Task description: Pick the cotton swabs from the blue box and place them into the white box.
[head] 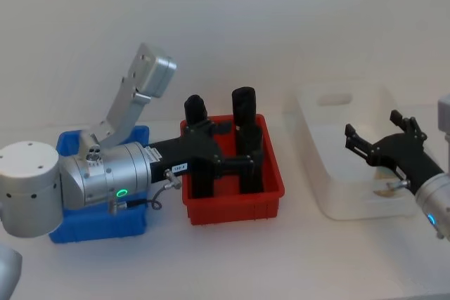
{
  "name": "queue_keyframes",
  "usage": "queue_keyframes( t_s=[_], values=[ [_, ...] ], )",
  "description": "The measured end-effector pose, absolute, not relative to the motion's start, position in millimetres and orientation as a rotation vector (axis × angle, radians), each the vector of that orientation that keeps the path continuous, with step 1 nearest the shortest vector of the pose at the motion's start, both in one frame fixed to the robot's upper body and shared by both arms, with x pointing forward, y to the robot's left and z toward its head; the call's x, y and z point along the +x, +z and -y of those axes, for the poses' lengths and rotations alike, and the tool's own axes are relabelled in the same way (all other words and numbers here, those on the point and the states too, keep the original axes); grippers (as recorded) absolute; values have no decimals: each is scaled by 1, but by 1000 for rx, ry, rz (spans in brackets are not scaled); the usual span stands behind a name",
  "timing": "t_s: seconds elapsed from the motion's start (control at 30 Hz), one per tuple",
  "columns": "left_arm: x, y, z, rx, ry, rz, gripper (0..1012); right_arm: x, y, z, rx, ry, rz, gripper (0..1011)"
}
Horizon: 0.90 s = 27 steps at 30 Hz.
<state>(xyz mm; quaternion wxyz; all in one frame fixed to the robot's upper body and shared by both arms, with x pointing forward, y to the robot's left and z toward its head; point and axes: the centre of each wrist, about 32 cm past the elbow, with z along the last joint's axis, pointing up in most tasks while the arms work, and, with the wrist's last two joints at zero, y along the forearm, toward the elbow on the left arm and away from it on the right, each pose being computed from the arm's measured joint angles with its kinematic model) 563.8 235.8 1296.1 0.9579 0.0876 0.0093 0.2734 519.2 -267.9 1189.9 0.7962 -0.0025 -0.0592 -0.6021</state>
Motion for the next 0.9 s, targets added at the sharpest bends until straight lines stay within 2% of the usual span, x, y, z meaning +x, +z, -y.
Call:
queue_keyframes(
  t_s=[0.9],
  values=[
    [532,1248,-217,156,846,135,1004,448,1189,239,24,-1233,78,1002]
  ],
)
